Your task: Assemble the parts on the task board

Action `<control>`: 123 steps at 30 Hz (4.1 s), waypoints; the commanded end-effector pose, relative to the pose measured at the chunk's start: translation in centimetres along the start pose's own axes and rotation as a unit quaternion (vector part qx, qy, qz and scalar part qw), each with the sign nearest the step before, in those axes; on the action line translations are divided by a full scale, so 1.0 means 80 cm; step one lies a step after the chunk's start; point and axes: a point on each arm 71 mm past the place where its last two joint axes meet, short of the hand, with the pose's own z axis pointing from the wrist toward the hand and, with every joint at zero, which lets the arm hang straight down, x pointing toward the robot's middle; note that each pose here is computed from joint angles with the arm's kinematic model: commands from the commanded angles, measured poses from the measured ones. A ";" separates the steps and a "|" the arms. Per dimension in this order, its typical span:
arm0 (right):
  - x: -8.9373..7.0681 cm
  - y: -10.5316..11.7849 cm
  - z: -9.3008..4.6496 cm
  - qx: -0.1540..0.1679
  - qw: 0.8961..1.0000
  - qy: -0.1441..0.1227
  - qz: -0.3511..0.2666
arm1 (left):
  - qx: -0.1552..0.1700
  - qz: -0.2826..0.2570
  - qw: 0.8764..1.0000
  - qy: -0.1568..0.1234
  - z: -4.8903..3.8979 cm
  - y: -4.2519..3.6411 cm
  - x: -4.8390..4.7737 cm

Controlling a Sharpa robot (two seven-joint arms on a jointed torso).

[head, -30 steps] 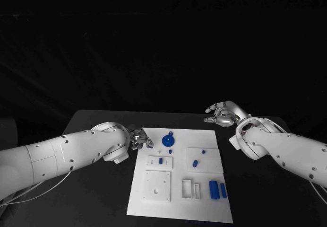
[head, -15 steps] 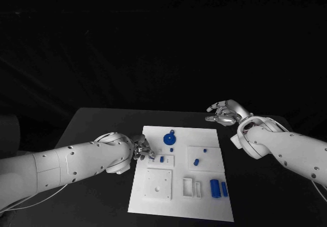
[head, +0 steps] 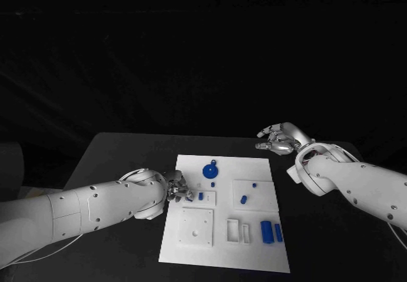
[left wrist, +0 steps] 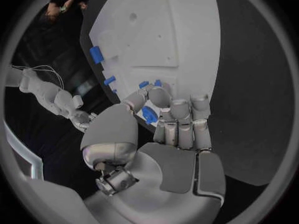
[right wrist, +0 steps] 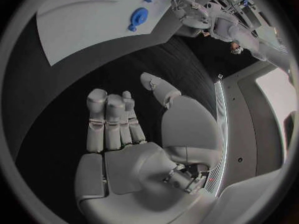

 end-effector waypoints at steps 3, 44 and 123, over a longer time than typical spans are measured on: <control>0.001 0.001 -0.001 -0.004 1.000 0.007 0.000 | 0.002 0.013 1.000 -0.013 0.001 0.0027 0.000; 0.001 -0.001 -0.001 -0.003 1.000 0.007 -0.001 | 0.006 0.015 1.000 -0.023 0.001 0.0014 -0.002; 0.001 -0.001 -0.002 -0.003 1.000 0.009 -0.001 | -0.001 0.071 0.996 0.057 0.013 -0.0132 0.016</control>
